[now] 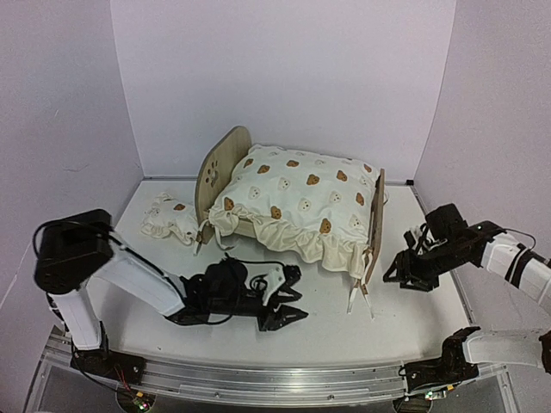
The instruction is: Set up the pet bed
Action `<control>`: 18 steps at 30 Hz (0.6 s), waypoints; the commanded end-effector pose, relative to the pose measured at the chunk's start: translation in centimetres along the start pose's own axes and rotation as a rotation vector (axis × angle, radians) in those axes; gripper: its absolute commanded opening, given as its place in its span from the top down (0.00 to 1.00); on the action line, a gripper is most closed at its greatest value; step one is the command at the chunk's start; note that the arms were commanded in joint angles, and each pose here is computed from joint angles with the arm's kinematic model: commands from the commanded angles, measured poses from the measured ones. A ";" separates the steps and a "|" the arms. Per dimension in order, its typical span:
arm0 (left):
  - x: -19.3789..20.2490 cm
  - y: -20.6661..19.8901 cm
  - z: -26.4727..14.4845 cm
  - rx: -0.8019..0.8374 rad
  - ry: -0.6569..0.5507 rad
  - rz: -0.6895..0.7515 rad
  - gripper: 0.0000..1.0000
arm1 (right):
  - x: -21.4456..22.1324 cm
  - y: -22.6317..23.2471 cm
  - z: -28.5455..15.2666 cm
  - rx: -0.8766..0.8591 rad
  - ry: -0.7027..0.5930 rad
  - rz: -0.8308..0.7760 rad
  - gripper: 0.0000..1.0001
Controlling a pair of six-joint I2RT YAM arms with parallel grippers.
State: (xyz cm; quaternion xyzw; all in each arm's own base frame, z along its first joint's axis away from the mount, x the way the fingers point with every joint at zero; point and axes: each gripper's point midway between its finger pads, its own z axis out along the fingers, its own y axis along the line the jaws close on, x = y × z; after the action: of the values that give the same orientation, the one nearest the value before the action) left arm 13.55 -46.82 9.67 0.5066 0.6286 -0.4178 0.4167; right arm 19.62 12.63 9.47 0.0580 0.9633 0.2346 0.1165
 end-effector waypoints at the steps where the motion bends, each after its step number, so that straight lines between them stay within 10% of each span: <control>1: -4.6 6.4 -6.1 -0.287 -0.087 -0.280 0.50 | -8.4 8.7 -6.0 -0.130 -0.320 -0.367 0.34; 8: -4.0 17.7 -14.4 -0.593 -0.168 -0.834 0.52 | -9.3 22.8 -1.5 -0.299 -0.306 -0.688 0.22; 18: -9.7 25.0 -16.8 -0.867 -0.183 -0.480 0.51 | -9.6 28.3 6.0 -0.386 -0.233 -0.758 0.23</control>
State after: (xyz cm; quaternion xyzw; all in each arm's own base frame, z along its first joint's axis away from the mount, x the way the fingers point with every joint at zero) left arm 34.24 -30.73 17.31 0.0606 0.8266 -0.3154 0.4621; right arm 31.37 35.37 15.22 -0.2656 0.8793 0.3024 0.2546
